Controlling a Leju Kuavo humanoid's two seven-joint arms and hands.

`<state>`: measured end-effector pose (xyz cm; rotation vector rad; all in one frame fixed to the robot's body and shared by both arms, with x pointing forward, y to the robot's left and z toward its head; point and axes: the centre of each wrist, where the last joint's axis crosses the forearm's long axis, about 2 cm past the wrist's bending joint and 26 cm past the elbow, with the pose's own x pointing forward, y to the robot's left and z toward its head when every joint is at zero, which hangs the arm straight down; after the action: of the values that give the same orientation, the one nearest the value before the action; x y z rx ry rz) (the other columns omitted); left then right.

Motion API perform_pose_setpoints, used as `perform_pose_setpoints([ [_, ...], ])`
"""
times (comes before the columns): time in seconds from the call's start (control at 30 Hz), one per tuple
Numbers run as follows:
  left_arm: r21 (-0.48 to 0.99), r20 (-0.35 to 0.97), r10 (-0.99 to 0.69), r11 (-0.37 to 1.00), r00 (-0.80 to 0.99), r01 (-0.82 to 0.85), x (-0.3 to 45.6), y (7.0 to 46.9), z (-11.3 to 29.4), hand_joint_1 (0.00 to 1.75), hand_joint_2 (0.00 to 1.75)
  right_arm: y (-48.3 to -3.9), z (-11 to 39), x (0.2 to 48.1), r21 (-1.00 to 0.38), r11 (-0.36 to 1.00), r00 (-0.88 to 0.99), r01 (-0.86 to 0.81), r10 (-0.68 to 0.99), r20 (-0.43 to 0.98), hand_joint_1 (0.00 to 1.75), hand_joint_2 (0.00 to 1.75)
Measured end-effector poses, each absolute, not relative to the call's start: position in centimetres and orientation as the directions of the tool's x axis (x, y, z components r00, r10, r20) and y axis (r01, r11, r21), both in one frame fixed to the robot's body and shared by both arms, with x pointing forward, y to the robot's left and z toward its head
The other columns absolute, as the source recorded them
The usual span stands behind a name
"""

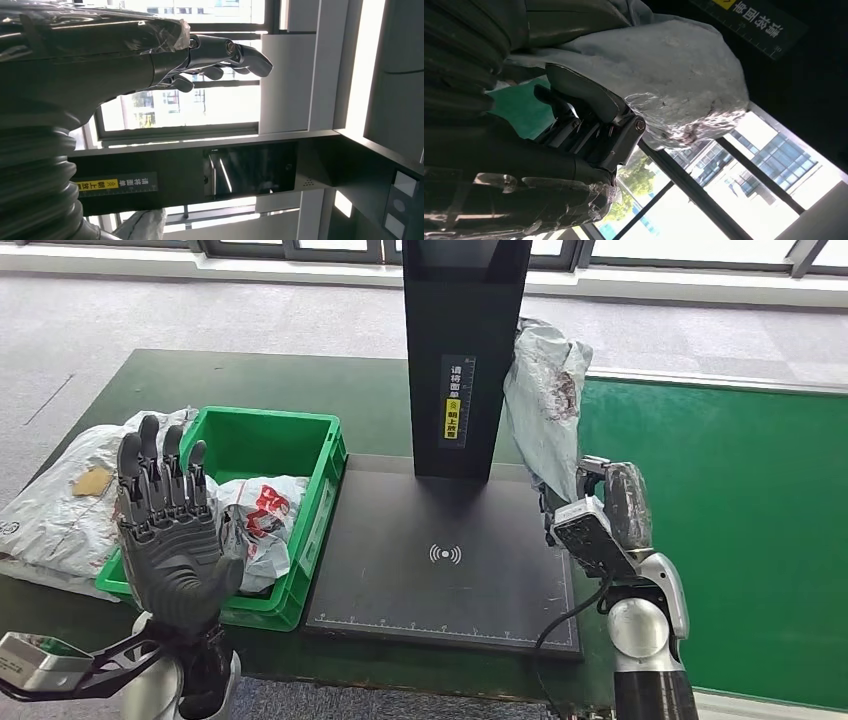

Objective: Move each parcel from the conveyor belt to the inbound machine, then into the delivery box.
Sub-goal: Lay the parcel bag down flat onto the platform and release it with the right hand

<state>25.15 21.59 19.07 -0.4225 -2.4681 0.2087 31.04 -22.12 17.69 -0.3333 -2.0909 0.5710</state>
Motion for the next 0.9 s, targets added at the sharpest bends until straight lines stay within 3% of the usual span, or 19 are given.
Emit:
perform_pose_setpoints([
  [0.57, -0.254, 0.558, 0.35, 0.935, -0.753, 0.246, 25.5, 21.5, 18.9, 0.0, 1.75, -20.1, 18.2, 30.6, -0.549, 0.834, -0.593, -0.042, 0.422, 0.686, 1.75, 1.75],
  [0.9, -0.267, 0.555, 0.362, 0.93, -0.749, 0.252, 26.0, 21.0, 19.0, 0.0, 1.75, -13.9, 15.1, 30.3, -0.567, 0.739, -0.577, -0.363, 0.299, 0.76, 1.75, 1.75],
])
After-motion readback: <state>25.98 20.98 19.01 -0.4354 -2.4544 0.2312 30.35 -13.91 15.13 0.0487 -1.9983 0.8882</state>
